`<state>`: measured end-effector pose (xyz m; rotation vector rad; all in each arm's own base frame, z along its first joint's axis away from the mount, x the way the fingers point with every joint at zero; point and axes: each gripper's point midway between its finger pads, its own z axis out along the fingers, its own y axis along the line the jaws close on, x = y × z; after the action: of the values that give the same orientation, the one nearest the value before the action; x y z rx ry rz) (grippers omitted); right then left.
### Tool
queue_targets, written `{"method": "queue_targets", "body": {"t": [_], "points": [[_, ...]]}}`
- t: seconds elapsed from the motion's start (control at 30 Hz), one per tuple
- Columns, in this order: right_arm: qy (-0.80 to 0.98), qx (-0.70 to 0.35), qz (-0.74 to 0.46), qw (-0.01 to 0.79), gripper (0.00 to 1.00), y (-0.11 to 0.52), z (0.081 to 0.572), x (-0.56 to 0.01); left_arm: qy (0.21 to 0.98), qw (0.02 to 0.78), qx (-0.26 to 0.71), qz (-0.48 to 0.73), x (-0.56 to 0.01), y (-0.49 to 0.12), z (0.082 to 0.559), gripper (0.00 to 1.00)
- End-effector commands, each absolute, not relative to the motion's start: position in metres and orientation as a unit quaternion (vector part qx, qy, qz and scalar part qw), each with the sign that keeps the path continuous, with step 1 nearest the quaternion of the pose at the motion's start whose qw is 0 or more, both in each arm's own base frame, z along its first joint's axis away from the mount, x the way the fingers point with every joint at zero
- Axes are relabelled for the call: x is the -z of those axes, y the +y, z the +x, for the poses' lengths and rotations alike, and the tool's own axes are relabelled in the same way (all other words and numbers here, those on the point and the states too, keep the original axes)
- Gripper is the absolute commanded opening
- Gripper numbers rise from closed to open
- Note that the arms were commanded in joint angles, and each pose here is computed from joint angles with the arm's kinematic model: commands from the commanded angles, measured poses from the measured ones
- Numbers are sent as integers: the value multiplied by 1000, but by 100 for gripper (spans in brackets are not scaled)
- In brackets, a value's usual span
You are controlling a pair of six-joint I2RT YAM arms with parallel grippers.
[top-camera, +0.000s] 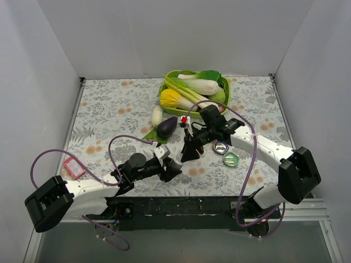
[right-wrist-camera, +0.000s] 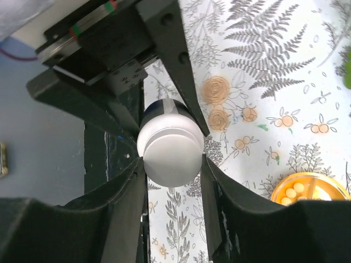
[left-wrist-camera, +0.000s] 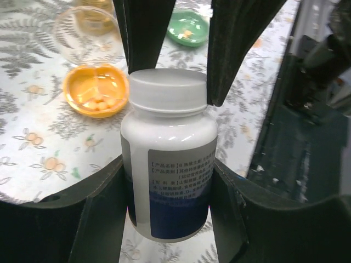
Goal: Sort the pills into containers
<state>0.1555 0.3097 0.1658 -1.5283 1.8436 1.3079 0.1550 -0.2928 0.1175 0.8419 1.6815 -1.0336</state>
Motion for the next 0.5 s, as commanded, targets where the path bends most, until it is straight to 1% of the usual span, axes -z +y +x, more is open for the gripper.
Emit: {"method": "queue_targets", "body": {"t": [0.0, 0.03, 0.1, 0.13, 0.17, 0.23, 0.27, 0.33, 0.4, 0.47], "points": [[715, -480, -475, 182, 31, 312, 170, -172, 631, 617, 385, 271, -189, -294, 209, 0], [702, -491, -480, 186, 46, 312, 169, -180, 634, 610, 386, 277, -184, -295, 206, 0], [678, -497, -499, 211, 63, 307, 175, -192, 638, 599, 387, 290, -171, -292, 199, 0], [664, -511, -505, 208, 80, 303, 170, -198, 638, 592, 391, 299, -166, -291, 194, 0], [648, -513, -517, 224, 86, 300, 171, -209, 633, 586, 401, 309, -166, -291, 187, 0], [606, -505, -562, 248, 93, 289, 168, -215, 635, 566, 412, 328, -153, -288, 173, 0], [578, -495, -589, 272, 94, 286, 167, -225, 617, 560, 433, 344, -159, -289, 160, 0], [521, -474, -639, 311, 96, 281, 164, -228, 616, 541, 448, 356, -154, -287, 148, 0], [480, -460, -665, 340, 96, 276, 156, -232, 598, 526, 475, 376, -161, -288, 132, 0], [419, -440, -699, 378, 98, 273, 150, -237, 598, 506, 490, 382, -163, -289, 124, 0]]}}
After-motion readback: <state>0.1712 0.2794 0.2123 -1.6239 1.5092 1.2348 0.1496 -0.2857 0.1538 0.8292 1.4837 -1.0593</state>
